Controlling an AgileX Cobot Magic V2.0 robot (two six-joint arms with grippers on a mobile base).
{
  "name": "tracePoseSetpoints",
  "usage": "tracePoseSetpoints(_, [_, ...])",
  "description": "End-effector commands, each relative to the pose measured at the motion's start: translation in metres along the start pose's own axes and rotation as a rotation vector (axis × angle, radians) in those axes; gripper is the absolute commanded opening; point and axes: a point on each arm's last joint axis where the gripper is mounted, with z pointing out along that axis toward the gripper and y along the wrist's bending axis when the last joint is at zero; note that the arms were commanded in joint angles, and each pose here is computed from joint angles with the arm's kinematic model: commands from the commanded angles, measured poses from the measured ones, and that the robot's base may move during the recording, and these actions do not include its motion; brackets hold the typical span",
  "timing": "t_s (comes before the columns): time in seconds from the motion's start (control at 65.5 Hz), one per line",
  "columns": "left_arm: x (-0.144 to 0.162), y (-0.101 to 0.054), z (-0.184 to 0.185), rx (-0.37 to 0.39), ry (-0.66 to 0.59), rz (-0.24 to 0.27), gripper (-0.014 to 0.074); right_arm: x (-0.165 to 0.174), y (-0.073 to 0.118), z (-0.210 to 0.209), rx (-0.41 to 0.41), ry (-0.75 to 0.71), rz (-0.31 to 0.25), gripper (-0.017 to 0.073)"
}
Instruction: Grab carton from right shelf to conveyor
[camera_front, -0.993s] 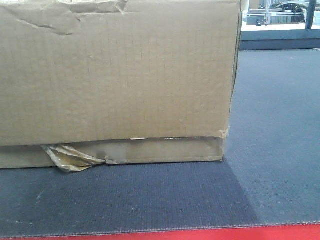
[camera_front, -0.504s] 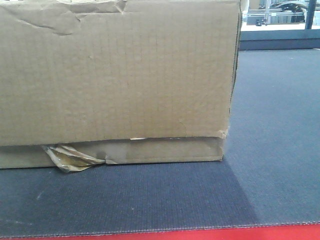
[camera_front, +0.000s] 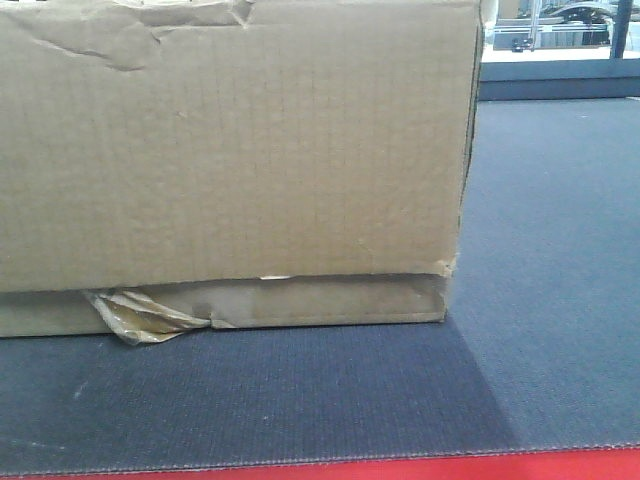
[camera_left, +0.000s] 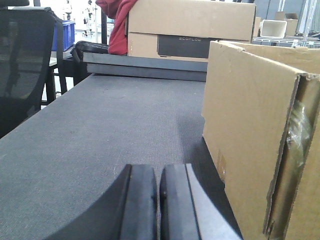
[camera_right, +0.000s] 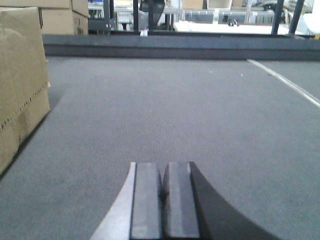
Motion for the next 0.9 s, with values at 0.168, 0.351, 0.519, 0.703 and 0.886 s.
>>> tracePoseSetpoints(0.168, [-0.0028, 0.0001, -0.0004, -0.002, -0.030, -0.005, 0.0020, -0.0040, -0.0006, -0.0003, 0.009, -0.059, -0.003, -0.0078])
tracePoseSetpoints(0.351, [-0.0028, 0.0001, -0.0004, -0.002, -0.030, -0.005, 0.0020, -0.0040, -0.0006, -0.0003, 0.009, -0.059, -0.003, -0.0078])
tracePoseSetpoints(0.519, [-0.0028, 0.0001, -0.0004, -0.002, -0.030, -0.005, 0.0020, -0.0040, -0.0006, -0.0003, 0.009, -0.059, -0.003, -0.0078])
tracePoseSetpoints(0.703, [-0.0028, 0.0001, -0.0004, -0.002, -0.030, -0.005, 0.0020, -0.0040, -0.0006, -0.0003, 0.009, -0.059, -0.003, -0.0078])
tracePoseSetpoints(0.886, [-0.0028, 0.0001, -0.0004, -0.002, -0.030, -0.005, 0.0020, -0.0040, -0.0006, -0.0003, 0.009, -0.059, -0.003, -0.0078])
